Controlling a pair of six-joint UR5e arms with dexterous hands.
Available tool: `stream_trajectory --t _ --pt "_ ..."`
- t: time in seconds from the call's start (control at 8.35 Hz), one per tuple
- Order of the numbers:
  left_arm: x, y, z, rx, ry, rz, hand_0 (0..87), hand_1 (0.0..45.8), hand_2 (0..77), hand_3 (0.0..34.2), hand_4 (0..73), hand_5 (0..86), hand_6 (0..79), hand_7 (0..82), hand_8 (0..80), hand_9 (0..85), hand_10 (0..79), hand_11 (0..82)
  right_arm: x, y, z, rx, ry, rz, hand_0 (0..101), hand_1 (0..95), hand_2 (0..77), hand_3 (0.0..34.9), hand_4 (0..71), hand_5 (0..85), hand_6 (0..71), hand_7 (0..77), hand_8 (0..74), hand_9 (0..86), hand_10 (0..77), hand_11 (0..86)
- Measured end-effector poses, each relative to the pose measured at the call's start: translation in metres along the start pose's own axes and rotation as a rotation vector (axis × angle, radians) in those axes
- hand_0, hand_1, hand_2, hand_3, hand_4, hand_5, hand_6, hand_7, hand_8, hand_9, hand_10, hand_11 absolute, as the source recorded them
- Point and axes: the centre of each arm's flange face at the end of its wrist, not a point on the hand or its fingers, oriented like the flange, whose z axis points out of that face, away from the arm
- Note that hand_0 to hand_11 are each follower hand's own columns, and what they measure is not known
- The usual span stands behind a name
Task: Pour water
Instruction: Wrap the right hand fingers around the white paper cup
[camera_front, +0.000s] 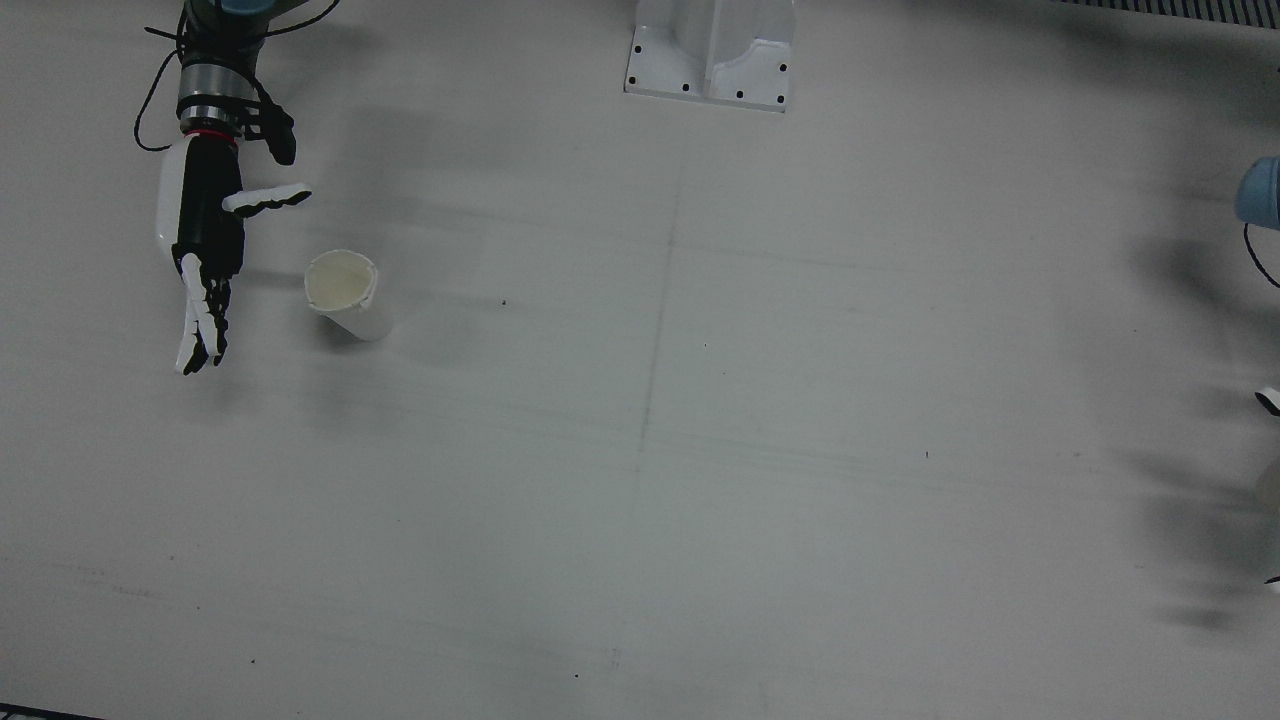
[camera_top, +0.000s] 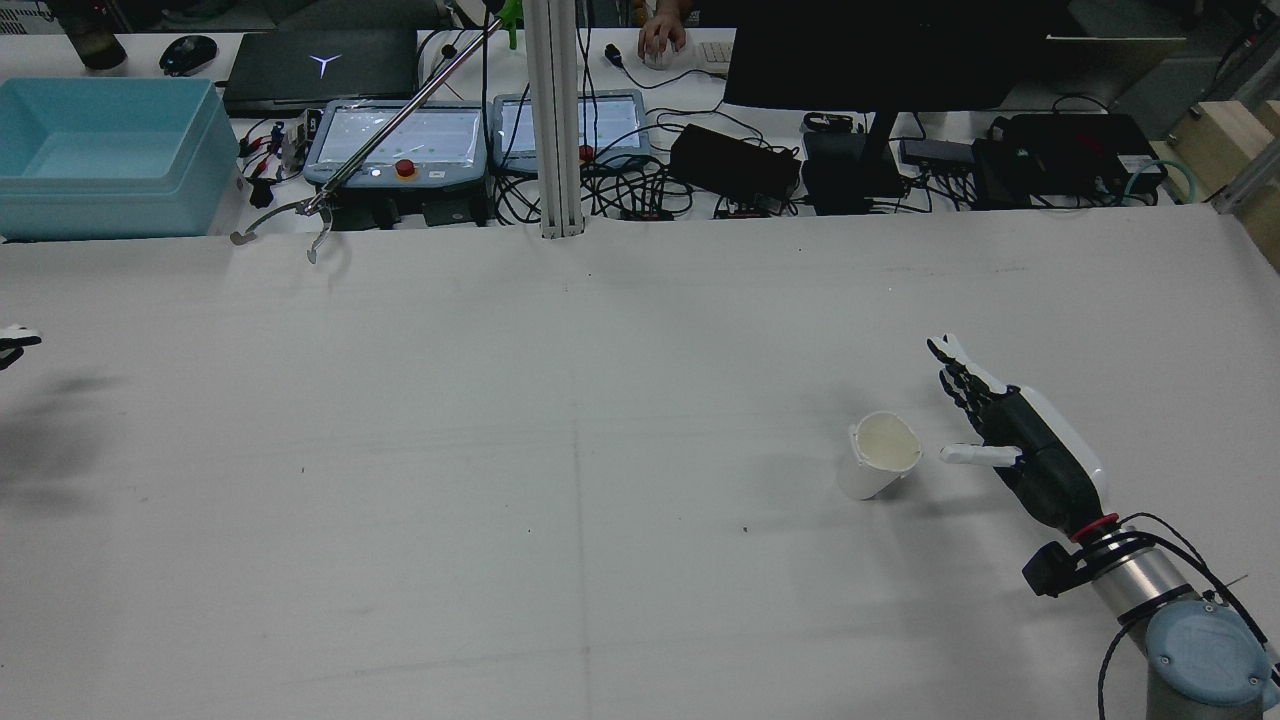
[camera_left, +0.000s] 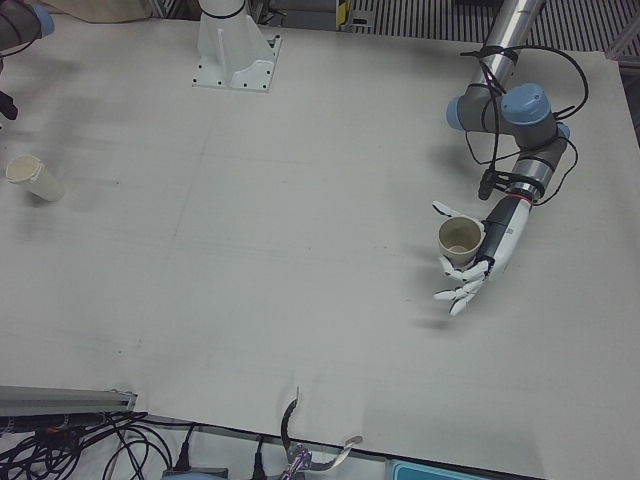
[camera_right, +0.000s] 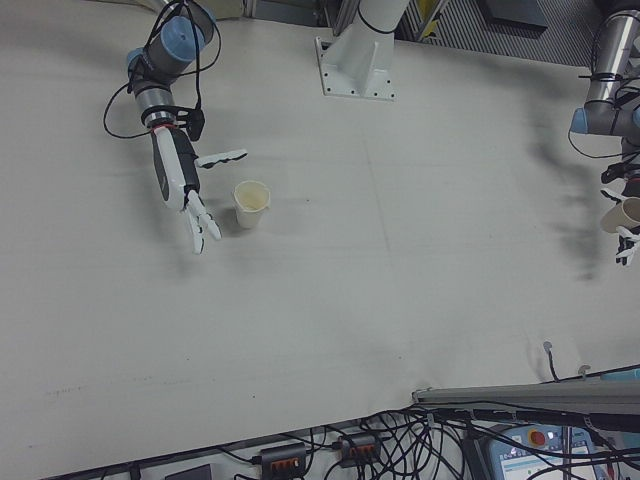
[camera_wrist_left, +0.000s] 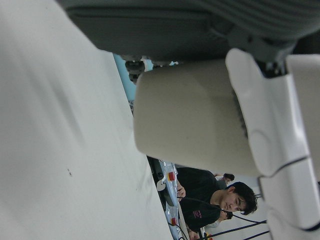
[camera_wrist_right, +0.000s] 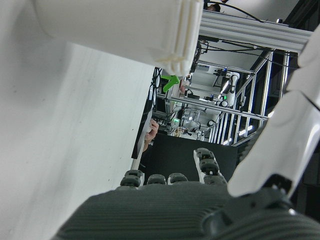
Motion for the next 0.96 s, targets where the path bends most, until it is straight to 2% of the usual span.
stream_trajectory --t 0.24,0.36,0.48,0.6,0.72,0.96 --pt "0.0 -0.001 -0.001 0.004 -0.001 0.0 55.3 9.8 2.7 0.0 38.7 51.8 20.2 22.4 6.5 10.4 6.5 9.8 0.028 -0.013 0.006 0.016 0.021 -0.032 44 9.8 6.0 0.0 7.1 4.9 0.5 1.1 0.0 0.5 2.7 6.0" --pt "0.0 -0.002 -0.002 0.006 -0.001 0.0 55.3 9.8 2.7 0.0 38.7 51.8 20.2 22.4 6.5 10.4 6.5 9.8 0.039 -0.015 0.01 0.016 0.025 -0.035 45 11.5 6.0 0.0 4.9 2.2 0.5 1.1 0.5 0.5 3.8 6.0" --pt "0.0 -0.002 -0.002 0.006 0.0 0.0 55.2 9.8 2.7 0.0 38.7 51.8 20.2 22.4 6.5 10.4 6.5 9.8 0.048 -0.013 0.015 0.012 0.027 -0.034 45 11.5 6.0 0.0 4.9 2.2 0.5 1.1 0.0 0.5 4.9 9.3" --pt "0.0 -0.002 -0.002 0.008 -0.001 0.0 55.2 9.8 2.7 0.0 38.7 51.8 20.2 22.4 6.5 10.4 6.5 9.8 0.054 -0.009 0.018 0.007 0.029 -0.033 45 9.8 1.6 0.0 4.9 2.7 0.5 1.1 0.5 0.5 4.9 9.3" --pt "0.0 -0.003 -0.003 0.008 -0.001 0.0 55.2 9.8 2.7 0.0 38.7 52.4 20.2 21.3 6.5 10.4 6.5 9.8 0.057 -0.005 0.02 0.002 0.029 -0.03 45 9.8 5.5 0.0 6.0 4.4 0.5 1.1 0.5 0.5 4.9 9.3" --pt "0.0 -0.003 -0.003 0.009 -0.001 0.0 55.2 9.3 2.7 0.0 38.7 52.4 19.1 21.3 6.5 10.4 6.5 9.8 0.062 0.001 0.023 -0.005 0.027 -0.025 45 9.8 5.5 0.0 6.0 4.4 0.5 1.1 0.0 0.5 3.8 8.7"
